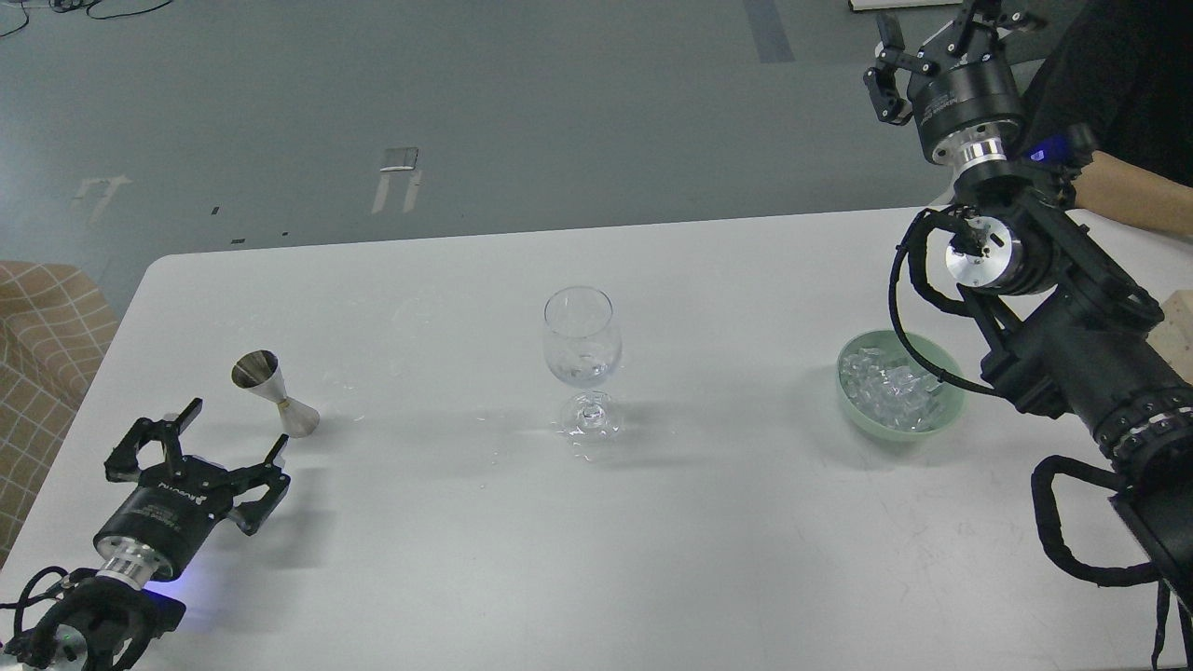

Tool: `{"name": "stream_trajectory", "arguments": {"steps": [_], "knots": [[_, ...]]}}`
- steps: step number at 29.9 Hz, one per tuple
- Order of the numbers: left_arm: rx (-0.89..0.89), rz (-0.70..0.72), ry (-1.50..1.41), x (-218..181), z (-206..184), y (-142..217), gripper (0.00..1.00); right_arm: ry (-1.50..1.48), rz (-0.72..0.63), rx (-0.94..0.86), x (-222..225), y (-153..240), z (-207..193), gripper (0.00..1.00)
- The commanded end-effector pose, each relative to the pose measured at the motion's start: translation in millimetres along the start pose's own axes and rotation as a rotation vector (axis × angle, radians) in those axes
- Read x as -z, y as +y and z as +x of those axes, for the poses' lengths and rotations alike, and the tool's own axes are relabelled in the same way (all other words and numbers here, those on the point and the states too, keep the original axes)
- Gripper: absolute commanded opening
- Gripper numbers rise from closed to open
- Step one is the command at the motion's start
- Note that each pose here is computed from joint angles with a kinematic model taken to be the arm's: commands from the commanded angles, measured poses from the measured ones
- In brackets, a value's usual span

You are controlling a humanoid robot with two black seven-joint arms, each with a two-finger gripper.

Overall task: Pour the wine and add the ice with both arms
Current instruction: 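Set the jigger on the table and open the left gripper, then withdraw the left gripper and swing the right gripper outward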

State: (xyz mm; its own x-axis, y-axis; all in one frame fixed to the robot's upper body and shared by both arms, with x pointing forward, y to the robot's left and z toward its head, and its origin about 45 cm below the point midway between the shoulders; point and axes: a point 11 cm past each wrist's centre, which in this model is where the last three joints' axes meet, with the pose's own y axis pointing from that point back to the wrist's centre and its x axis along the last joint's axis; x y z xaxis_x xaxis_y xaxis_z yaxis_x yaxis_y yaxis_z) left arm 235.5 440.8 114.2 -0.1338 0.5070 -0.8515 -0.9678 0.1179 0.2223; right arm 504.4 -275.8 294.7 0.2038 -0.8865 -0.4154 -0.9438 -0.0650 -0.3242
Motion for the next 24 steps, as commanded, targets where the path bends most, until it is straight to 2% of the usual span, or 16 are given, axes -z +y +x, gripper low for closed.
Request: {"name": "stream_trajectory", "arguments": {"steps": [1,6,8,10,14,19,24], "knots": [[-0.010,-0.051,-0.026,-22,5,12,0.98,0.001,0.002,0.001,1,0,0,1.00],[-0.050,-0.066,-0.142,-69,4,18,0.98,0.015,0.001,0.008,3,-2,0,1.00],[-0.041,-0.111,-0.216,-108,-11,12,0.98,0.043,-0.002,0.014,10,-3,5,1.00],[-0.030,-0.144,-0.251,-130,-21,6,0.98,0.070,-0.016,0.033,9,-2,4,1.00],[-0.053,-0.244,-0.409,-206,-55,-6,0.98,0.193,-0.064,0.161,13,0,-10,1.00],[-0.037,-0.335,-0.540,-243,-93,-29,0.98,0.323,-0.087,0.226,24,4,-6,1.00],[0.042,-0.374,-0.683,-242,-137,-63,0.98,0.531,-0.123,0.351,39,15,-4,1.00]]}}
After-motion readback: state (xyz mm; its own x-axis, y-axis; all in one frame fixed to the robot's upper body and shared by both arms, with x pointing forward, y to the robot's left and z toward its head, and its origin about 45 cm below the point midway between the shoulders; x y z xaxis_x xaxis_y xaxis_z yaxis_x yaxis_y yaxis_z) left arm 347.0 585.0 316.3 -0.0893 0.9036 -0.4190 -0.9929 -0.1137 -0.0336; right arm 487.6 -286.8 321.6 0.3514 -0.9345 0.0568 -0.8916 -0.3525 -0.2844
